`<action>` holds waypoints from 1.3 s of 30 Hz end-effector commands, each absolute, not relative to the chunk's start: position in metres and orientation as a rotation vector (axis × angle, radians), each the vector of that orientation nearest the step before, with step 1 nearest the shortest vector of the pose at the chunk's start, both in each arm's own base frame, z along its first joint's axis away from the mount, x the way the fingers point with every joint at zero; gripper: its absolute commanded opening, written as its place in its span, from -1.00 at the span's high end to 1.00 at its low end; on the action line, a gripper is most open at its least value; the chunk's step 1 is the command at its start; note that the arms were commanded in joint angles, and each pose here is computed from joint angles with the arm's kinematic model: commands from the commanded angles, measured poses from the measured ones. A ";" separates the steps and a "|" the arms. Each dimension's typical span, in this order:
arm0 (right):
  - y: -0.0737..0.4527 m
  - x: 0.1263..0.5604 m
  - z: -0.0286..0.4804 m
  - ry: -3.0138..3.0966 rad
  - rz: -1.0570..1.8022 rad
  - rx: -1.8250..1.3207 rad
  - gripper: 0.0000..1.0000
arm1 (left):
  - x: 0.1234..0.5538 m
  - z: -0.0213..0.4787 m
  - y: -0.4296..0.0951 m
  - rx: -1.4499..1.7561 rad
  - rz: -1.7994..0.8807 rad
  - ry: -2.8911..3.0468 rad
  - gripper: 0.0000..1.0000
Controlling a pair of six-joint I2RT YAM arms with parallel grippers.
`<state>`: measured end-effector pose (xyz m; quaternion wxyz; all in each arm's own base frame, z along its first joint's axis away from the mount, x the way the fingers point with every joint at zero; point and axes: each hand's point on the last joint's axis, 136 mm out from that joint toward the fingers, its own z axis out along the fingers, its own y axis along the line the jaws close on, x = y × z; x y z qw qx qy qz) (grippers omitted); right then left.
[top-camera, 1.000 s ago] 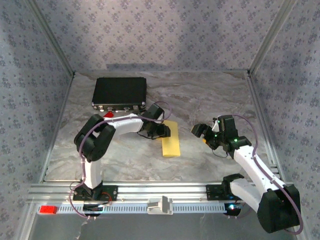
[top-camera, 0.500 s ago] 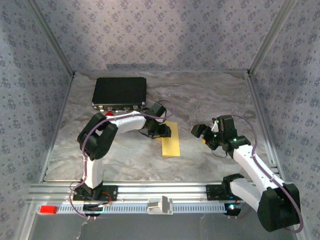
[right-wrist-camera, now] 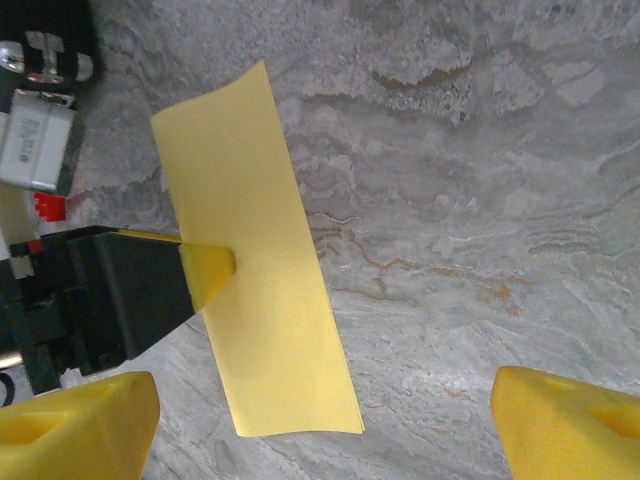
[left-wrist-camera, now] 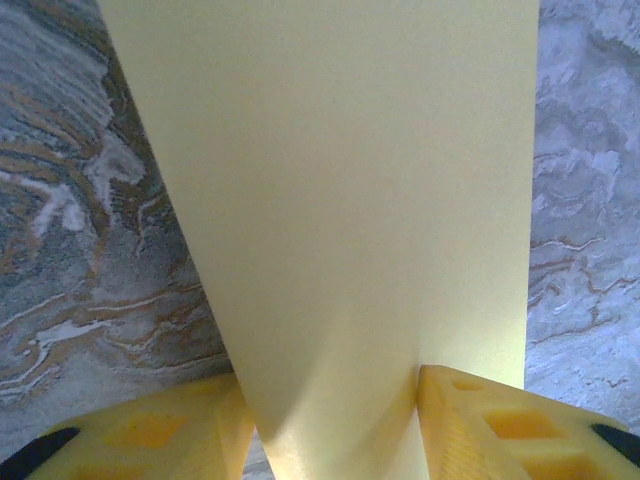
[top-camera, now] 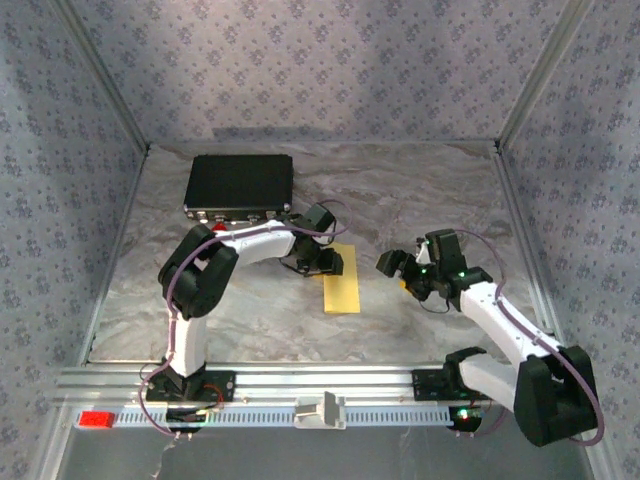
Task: Fold a paper plane with a square sheet of paper (pick it up from the middle)
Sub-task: Hold the square sheet of paper at the center of the table.
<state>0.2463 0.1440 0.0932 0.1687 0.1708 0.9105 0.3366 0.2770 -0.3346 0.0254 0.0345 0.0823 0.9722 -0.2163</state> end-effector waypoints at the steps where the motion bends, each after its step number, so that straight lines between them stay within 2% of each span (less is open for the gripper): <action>1: 0.150 0.245 0.091 2.603 0.975 0.440 -0.76 | 0.268 -0.010 -0.314 0.264 -0.479 3.075 0.03; 39: 0.157 0.242 0.082 2.664 0.938 0.404 -0.77 | 0.271 -0.027 -0.308 0.194 -0.402 3.093 0.00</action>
